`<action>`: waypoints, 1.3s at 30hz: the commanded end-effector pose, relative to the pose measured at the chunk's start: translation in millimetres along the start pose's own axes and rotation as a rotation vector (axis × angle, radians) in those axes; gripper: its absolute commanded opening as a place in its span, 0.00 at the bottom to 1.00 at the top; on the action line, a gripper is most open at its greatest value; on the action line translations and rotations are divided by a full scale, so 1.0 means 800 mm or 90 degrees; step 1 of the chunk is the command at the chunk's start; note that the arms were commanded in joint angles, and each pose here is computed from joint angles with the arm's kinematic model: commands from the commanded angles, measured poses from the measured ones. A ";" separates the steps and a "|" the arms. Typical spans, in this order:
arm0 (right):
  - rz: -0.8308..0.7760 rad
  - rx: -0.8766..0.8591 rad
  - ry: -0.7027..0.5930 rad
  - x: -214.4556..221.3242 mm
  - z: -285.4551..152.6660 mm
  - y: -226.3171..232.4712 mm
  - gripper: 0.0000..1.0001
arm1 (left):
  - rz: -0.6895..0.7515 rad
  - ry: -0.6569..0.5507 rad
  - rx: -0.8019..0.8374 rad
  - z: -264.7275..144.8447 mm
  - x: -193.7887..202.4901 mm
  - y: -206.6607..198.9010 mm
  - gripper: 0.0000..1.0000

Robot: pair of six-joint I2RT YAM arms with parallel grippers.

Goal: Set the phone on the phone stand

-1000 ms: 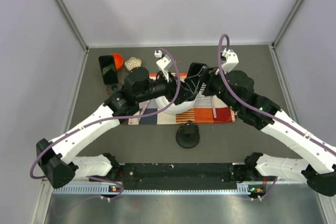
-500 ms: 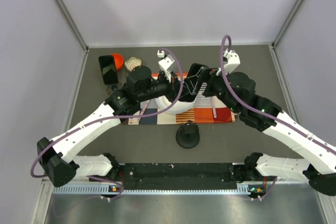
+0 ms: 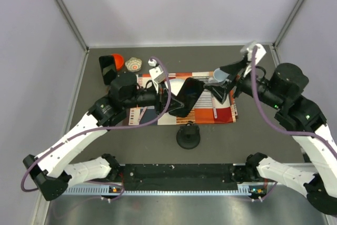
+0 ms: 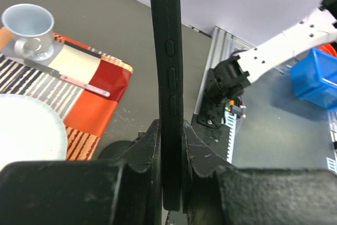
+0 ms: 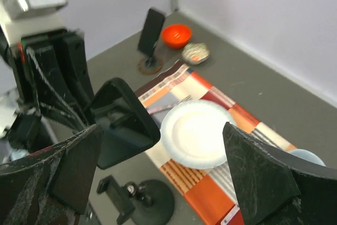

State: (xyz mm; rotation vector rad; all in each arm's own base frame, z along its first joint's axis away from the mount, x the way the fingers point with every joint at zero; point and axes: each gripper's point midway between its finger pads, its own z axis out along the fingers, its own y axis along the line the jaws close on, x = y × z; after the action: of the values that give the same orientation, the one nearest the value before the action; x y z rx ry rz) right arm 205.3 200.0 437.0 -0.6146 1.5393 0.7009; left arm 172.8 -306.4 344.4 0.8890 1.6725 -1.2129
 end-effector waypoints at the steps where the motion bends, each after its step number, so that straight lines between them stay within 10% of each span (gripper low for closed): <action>1: -0.042 -0.178 0.100 0.038 0.009 0.045 0.93 | 0.060 -0.051 0.100 -0.024 -0.027 -0.047 0.00; 18: 0.107 -0.555 0.176 0.054 0.006 0.131 0.36 | 0.099 -0.041 0.220 -0.039 -0.020 -0.086 0.00; 34: 0.130 -0.564 0.162 0.052 0.006 0.135 0.37 | 0.088 -0.024 0.238 -0.032 -0.013 -0.085 0.00; 39: 0.133 -0.545 0.165 0.057 0.009 0.132 0.22 | 0.079 -0.027 0.219 -0.030 -0.018 -0.081 0.00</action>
State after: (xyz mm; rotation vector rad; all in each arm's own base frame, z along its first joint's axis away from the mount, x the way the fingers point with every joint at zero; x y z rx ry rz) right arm 128.2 279.5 389.9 -1.2274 1.5700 1.5473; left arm 113.9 -300.7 352.3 1.1466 1.5196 -1.4643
